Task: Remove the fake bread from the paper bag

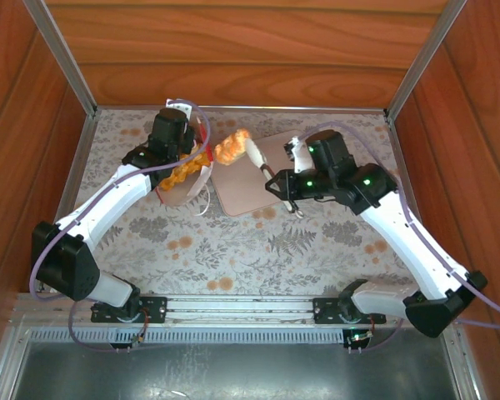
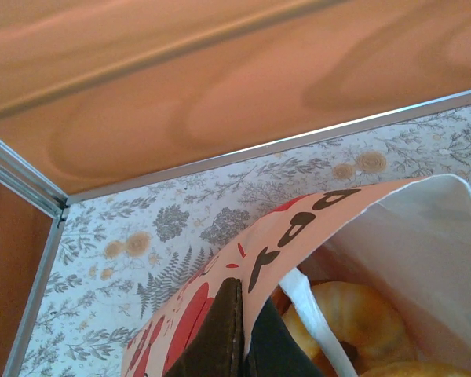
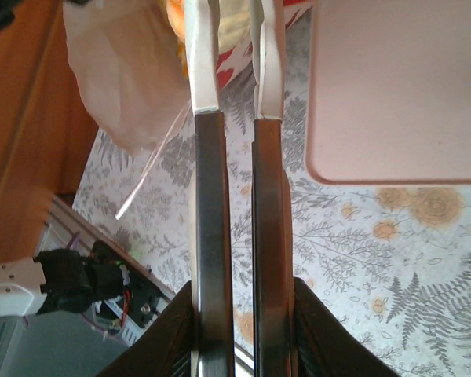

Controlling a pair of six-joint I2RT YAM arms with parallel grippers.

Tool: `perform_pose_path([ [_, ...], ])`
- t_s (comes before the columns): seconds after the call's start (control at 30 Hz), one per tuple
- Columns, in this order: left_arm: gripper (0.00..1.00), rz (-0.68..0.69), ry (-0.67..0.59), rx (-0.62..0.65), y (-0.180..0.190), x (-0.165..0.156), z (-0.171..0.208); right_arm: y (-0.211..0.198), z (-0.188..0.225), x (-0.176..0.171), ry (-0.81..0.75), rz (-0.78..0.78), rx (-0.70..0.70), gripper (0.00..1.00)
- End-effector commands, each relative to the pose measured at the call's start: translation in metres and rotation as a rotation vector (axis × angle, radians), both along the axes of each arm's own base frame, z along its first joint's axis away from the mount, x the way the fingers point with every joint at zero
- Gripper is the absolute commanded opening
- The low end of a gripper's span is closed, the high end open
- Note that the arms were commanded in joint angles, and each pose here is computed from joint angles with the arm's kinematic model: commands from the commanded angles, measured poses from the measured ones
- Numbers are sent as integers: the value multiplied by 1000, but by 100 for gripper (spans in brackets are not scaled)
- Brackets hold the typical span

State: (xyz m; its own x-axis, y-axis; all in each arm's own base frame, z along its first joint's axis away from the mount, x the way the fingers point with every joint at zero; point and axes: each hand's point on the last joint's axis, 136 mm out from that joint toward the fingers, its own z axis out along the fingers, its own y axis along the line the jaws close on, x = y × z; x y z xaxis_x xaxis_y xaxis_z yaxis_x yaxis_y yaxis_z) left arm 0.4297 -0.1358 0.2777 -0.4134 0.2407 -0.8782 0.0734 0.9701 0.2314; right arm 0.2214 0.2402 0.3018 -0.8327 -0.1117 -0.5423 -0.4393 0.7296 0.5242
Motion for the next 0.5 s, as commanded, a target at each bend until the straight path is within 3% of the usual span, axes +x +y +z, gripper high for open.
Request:
perform_pose_path([
  [0.0,0,15,-46,-30,-2,5,16,-14,14,13,-51,-73,40,0],
  [0.3,0,-1,-44,-48,-5,2,17,-45,-8,74,-10,-357,140,0],
  [0.47,0,-9,-45,-49,-5,1,18,-56,-28,113,39,-503,262,0],
])
